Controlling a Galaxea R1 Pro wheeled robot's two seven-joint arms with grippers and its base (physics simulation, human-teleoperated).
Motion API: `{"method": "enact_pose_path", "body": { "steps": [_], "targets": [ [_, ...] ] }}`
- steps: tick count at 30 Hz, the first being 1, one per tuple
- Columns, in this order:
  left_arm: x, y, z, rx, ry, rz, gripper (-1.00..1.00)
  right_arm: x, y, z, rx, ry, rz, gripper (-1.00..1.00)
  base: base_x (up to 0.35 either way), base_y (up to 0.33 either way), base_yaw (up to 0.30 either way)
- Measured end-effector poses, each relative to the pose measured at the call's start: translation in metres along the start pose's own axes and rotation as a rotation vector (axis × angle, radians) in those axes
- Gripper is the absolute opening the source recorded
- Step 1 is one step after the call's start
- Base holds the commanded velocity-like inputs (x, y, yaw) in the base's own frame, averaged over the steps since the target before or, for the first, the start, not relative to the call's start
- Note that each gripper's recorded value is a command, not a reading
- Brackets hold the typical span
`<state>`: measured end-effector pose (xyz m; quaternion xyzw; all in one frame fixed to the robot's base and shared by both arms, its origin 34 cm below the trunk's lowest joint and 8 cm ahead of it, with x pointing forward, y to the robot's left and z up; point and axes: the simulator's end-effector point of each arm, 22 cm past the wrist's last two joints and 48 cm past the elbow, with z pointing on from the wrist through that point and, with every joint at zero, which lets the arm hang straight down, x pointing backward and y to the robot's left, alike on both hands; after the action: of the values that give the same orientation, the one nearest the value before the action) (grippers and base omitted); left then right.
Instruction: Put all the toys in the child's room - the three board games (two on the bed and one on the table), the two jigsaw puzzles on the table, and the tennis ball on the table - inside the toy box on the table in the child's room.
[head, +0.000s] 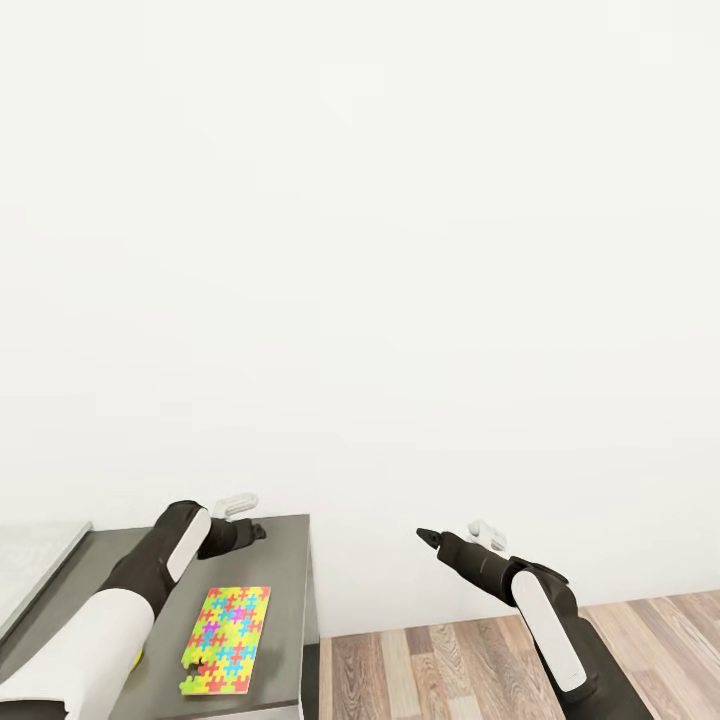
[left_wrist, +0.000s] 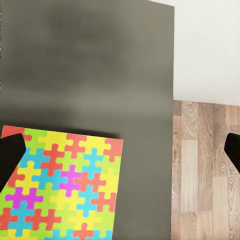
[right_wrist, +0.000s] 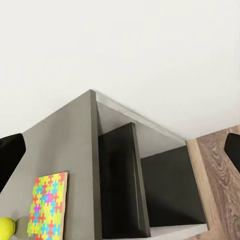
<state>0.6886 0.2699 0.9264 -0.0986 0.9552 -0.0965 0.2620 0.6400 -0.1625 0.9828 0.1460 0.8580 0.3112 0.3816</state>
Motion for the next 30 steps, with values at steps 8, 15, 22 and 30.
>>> {"method": "enact_pose_path", "body": {
  "steps": [8, 15, 22, 30],
  "targets": [
    [0.001, 0.007, 0.001, -0.005, 0.006, -0.006, 1.00, 0.002, -0.002, 0.001, 0.004, 0.004, 0.003, 1.00, 0.000, 0.000, 0.000],
    [-0.001, 0.024, -0.001, -0.028, 0.007, -0.008, 1.00, 0.003, -0.005, 0.002, 0.008, 0.008, 0.006, 1.00, 0.000, 0.000, 0.000],
    [0.001, 0.043, 0.000, -0.057, 0.017, -0.015, 1.00, 0.004, -0.007, 0.003, 0.011, 0.011, 0.007, 1.00, 0.000, 0.000, 0.000],
    [0.039, 0.058, 0.019, -0.086, 0.111, -0.039, 1.00, 0.008, -0.011, 0.006, 0.017, 0.020, 0.015, 1.00, 0.000, 0.000, 0.000]
  ]
}}
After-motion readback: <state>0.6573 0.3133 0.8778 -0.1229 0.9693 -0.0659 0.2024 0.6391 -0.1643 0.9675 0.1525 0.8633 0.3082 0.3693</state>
